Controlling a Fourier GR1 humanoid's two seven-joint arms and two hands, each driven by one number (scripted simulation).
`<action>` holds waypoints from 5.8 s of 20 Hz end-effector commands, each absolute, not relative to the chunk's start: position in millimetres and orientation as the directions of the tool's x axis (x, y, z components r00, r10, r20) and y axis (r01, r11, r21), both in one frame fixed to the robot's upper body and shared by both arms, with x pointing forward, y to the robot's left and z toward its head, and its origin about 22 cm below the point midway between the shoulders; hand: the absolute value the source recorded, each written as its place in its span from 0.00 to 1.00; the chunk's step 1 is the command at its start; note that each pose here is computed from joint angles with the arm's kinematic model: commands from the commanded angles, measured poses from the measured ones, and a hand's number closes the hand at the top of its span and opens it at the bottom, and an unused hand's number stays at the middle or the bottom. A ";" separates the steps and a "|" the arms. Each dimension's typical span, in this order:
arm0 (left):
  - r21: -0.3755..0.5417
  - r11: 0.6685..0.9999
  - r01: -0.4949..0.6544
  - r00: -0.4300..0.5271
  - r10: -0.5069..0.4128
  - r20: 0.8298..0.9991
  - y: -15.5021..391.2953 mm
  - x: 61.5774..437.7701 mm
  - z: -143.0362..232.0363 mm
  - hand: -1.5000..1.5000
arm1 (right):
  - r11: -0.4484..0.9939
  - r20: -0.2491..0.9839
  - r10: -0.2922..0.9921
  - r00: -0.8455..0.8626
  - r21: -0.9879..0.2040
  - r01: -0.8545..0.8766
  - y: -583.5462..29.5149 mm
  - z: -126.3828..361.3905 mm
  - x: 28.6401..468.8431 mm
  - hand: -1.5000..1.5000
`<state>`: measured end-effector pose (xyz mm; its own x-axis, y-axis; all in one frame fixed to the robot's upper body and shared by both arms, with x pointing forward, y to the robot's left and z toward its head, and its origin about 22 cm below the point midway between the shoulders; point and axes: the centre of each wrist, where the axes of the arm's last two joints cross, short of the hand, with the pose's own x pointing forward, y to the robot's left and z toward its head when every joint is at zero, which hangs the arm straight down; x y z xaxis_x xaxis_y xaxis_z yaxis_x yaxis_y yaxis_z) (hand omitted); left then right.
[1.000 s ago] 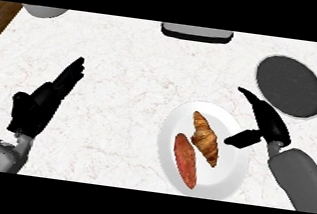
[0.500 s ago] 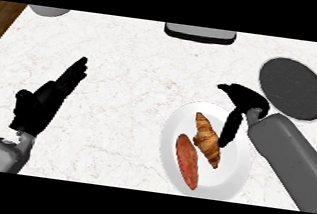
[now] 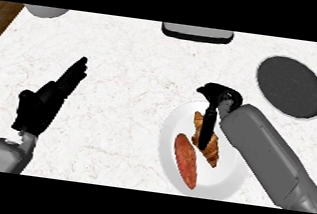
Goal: Pick the croissant from the plate and place it in the pan
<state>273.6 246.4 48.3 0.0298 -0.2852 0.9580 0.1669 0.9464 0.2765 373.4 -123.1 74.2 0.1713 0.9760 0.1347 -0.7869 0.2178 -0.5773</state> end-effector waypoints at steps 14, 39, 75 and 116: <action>0.279 0.945 0.168 0.035 -0.288 0.957 263.4 269.3 35.4 0.50 | 0.112 -0.067 0.981 0.182 -0.574 -0.811 -119.5 44.7 357.9 0.00; 0.294 0.942 0.164 0.032 -0.303 0.952 228.8 276.2 65.4 0.50 | 0.042 -0.005 0.998 0.055 -0.591 -0.806 -103.5 16.4 328.3 1.00; 0.259 0.946 0.196 0.040 -0.271 0.962 242.0 266.3 63.1 0.50 | 0.539 0.548 0.834 -0.065 -0.784 0.308 -290.1 97.5 296.2 1.00; 0.270 0.931 0.244 -0.007 -0.277 0.961 223.2 277.8 53.4 0.50 | 0.699 0.778 0.620 0.106 -0.608 0.376 -405.8 45.5 389.7 0.00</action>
